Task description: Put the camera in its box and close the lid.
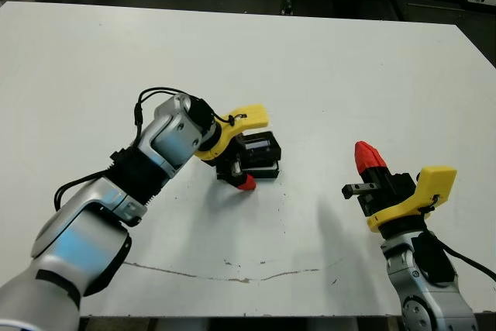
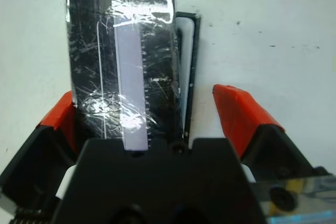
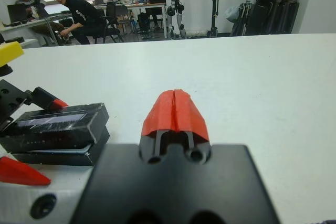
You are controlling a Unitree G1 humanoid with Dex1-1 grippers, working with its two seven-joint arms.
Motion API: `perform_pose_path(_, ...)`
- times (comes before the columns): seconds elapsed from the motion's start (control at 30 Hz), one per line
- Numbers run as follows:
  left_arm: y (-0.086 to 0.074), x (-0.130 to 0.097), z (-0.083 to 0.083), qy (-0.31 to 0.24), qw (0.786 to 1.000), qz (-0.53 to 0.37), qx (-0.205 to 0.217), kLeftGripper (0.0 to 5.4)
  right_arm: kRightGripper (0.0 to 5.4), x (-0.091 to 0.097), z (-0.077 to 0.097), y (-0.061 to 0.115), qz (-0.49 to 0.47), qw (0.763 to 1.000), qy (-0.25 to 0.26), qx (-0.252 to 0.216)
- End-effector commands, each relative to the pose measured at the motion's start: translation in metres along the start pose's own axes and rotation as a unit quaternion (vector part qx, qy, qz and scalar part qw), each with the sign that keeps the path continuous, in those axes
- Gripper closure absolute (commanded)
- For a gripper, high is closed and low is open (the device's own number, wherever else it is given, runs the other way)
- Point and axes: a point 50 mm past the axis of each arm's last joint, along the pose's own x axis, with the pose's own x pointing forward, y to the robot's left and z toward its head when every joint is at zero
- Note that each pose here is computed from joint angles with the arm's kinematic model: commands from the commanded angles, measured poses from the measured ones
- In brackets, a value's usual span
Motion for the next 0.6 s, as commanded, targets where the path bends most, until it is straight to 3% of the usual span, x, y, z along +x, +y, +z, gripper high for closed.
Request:
perform_pose_path(0.03, -0.0056, 0.0029, -0.003, 0.004, 1.0, -0.018, -0.005, 0.02, 5.4, -0.0004, -0.001, -0.0033, -0.003, 1.0, 0.005, -0.009)
perform_pose_path(0.33, -0.0102, -0.0018, -0.0004, -0.007, 1.0, -0.027, 0.002, 0.02, 5.4, 0.0002, -0.002, -0.0027, -0.001, 1.0, 0.004, -0.007)
perform_pose_path(0.6, -0.0072, 0.0021, -0.0059, 0.007, 0.997, 0.012, 0.072, 0.02, 5.4, -0.0006, -0.0016, -0.0027, -0.005, 1.0, 0.009, -0.002)
